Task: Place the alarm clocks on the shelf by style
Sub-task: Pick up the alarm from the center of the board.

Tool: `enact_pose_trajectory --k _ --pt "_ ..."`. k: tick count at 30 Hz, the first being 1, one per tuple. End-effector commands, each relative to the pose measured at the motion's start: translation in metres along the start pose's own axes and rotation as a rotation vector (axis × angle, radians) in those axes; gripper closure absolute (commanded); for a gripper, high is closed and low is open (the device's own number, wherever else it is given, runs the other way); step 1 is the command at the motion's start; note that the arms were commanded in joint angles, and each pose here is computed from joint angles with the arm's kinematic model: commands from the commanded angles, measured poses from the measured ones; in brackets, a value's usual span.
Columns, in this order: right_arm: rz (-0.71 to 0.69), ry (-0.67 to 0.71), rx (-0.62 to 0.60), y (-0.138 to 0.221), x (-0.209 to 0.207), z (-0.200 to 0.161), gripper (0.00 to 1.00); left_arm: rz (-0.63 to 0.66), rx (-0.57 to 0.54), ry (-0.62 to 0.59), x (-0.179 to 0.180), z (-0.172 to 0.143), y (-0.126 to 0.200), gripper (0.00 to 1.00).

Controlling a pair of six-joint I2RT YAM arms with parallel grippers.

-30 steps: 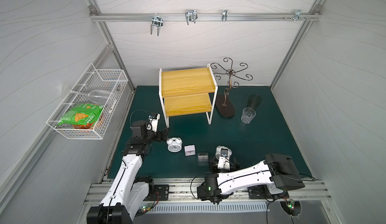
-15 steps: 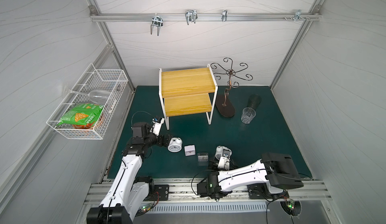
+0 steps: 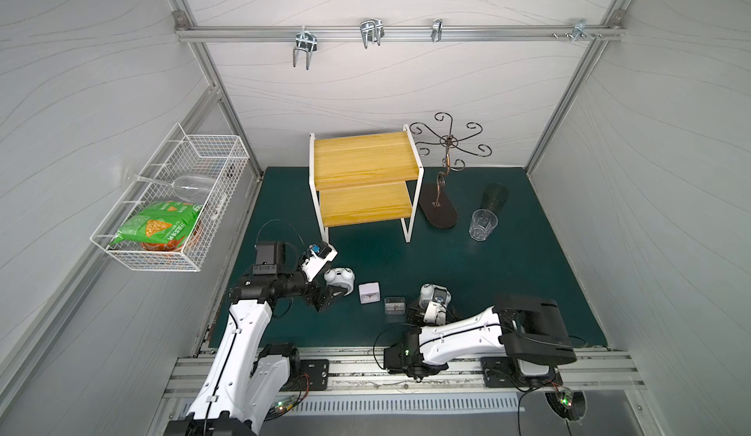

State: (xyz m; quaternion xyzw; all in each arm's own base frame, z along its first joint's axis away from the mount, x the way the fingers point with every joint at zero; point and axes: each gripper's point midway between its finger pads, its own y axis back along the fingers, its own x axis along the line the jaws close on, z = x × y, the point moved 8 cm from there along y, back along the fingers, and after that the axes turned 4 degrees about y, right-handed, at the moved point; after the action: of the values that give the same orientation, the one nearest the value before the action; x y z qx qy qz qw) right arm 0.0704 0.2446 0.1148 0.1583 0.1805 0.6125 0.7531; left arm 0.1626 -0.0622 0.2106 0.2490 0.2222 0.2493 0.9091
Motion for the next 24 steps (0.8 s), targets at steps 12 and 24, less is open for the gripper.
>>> enact_pose_trajectory --k 12,24 --pt "-0.011 -0.141 -0.07 -0.019 0.004 -0.007 0.01 -0.123 -0.013 -0.048 -0.018 -0.003 0.002 0.0" --pt "-0.01 -0.125 -0.06 -0.035 0.006 -0.017 0.02 -0.14 0.128 -0.155 -0.034 -0.01 -0.025 0.01"
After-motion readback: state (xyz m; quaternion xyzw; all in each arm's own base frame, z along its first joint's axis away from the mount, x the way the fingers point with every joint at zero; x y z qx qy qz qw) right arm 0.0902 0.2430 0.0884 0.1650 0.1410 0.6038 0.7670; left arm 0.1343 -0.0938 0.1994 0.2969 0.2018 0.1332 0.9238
